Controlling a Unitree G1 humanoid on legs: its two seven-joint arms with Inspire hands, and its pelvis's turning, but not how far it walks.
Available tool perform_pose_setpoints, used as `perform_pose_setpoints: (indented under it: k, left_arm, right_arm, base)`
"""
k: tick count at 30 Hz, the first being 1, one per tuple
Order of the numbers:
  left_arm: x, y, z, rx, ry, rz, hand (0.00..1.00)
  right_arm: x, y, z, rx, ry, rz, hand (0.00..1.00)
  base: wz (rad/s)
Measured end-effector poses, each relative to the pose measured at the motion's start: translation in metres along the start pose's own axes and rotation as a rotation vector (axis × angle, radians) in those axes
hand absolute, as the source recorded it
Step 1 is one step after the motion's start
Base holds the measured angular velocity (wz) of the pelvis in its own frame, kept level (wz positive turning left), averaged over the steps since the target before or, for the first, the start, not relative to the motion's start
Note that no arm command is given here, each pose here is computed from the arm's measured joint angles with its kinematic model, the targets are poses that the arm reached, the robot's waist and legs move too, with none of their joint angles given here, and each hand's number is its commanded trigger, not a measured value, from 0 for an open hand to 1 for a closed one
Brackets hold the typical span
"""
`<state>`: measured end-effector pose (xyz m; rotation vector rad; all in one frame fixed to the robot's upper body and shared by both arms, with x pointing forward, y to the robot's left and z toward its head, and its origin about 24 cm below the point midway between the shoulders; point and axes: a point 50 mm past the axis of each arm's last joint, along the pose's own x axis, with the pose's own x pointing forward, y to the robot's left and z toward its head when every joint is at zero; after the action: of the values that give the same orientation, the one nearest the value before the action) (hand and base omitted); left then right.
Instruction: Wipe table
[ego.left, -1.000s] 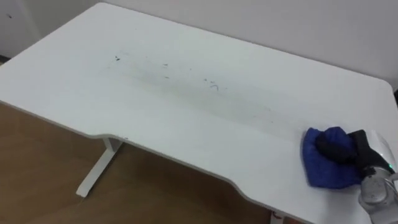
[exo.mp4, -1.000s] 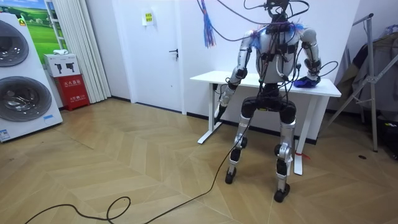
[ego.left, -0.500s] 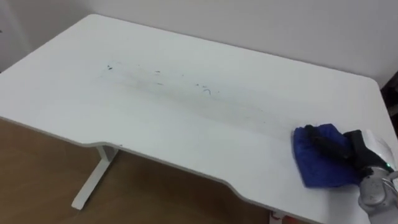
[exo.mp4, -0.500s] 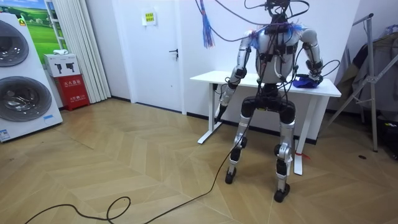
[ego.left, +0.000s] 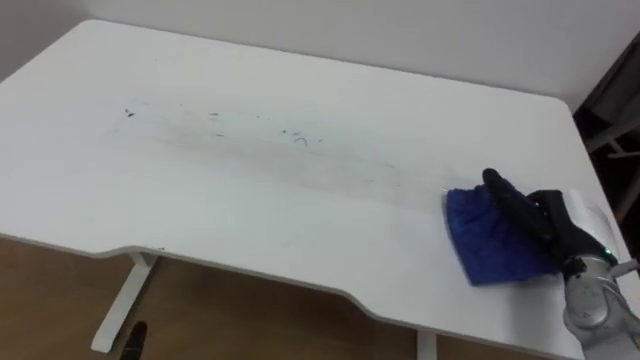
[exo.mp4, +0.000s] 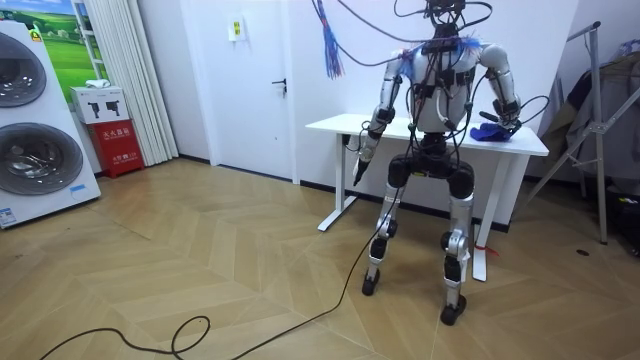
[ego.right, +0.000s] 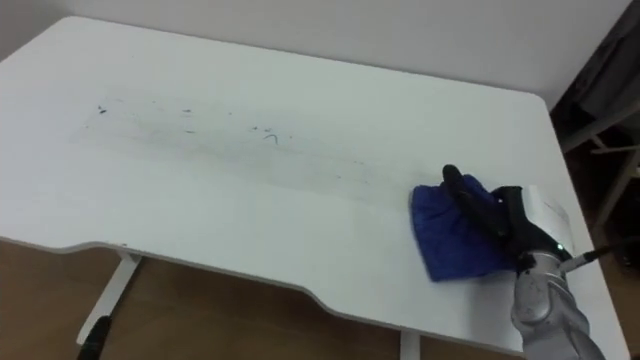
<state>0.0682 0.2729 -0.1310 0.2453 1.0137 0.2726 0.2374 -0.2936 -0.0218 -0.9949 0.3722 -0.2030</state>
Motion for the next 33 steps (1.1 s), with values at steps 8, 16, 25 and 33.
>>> perform_pose_setpoints:
  k: [8, 16, 25, 33]
  left_arm:
    - [0.001, -0.005, 0.010, -0.013, -0.047, -0.020, 0.00]
    - [-0.003, -0.005, -0.004, -0.041, -0.009, -0.007, 0.00]
    - [-0.013, 0.012, -0.027, -0.087, 0.056, 0.063, 0.00]
    - [-0.016, 0.021, -0.035, -0.110, 0.081, 0.100, 0.00]
  right_arm:
    - [0.004, -0.025, 0.024, 0.042, -0.104, -0.147, 0.00]
    - [0.001, -0.072, 0.013, 0.140, -0.078, -0.424, 0.00]
    - [-0.020, -0.124, -0.039, 0.298, 0.108, -0.736, 0.00]
    - [-0.081, -0.092, -0.143, 0.465, 0.600, -0.763, 0.00]
  base:
    - [0.00]
    - [-0.07]
    - [-0.09]
    - [-0.08]
